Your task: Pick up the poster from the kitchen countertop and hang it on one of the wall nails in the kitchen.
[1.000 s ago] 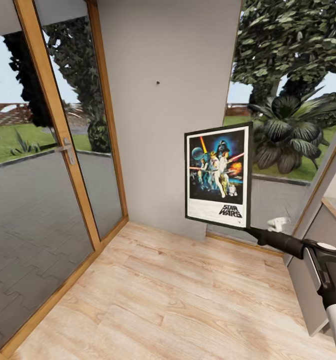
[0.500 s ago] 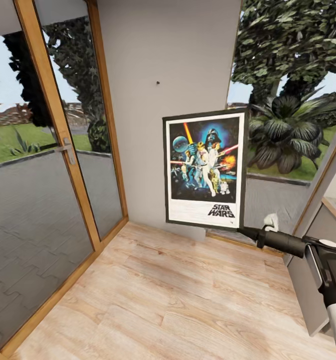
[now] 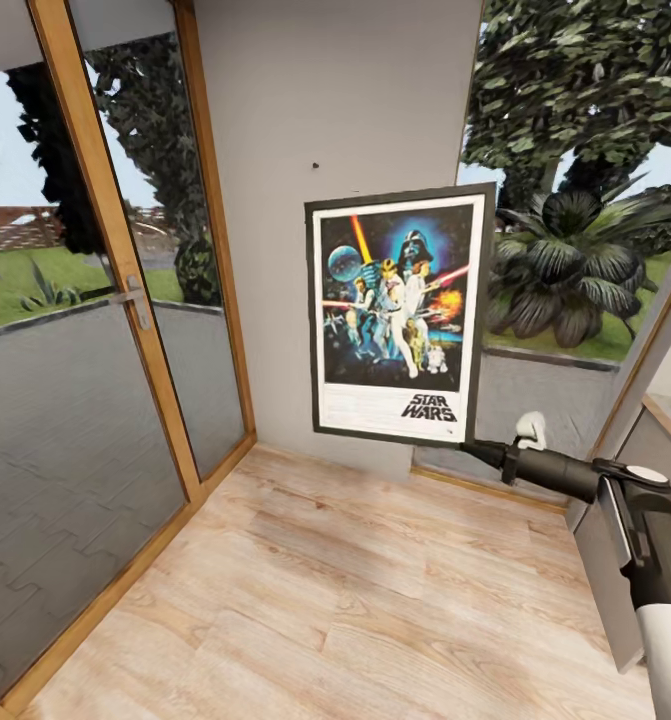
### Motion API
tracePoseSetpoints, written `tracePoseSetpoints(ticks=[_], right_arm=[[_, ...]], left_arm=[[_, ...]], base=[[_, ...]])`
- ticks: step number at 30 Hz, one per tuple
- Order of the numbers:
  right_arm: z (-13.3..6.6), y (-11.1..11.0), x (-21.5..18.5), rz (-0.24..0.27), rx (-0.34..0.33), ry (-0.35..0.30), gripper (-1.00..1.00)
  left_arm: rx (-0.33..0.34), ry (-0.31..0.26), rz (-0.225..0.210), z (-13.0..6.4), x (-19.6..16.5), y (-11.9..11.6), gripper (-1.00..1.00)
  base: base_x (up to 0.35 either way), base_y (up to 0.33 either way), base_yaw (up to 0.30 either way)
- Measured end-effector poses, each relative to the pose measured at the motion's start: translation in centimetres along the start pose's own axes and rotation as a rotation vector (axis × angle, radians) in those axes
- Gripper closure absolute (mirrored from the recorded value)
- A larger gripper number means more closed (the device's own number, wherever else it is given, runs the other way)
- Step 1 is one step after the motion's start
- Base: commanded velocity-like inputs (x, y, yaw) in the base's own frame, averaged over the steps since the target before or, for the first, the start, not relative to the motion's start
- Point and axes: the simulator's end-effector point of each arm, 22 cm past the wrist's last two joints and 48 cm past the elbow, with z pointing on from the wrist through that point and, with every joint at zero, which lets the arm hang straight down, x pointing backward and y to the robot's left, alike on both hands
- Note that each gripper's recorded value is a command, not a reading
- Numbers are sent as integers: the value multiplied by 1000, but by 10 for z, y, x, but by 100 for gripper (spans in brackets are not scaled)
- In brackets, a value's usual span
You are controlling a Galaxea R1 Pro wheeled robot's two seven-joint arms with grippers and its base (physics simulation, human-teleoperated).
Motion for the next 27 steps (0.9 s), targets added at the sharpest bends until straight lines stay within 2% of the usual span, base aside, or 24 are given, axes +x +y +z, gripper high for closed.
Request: tracePoseSetpoints(ticks=[5, 14, 27], right_arm=[[12, 16, -11, 0, -26, -28, 100], [23, 26, -13, 14, -41, -49, 100], [24, 26, -15, 26, -38, -68, 100]], left_arm=[[0, 0, 0, 0, 0, 0, -100], [0, 0, 0, 0, 0, 0, -100], [0, 0, -1, 0, 0, 0, -100]], base=[[0, 0, 0], [0, 0, 0], [0, 0, 0]])
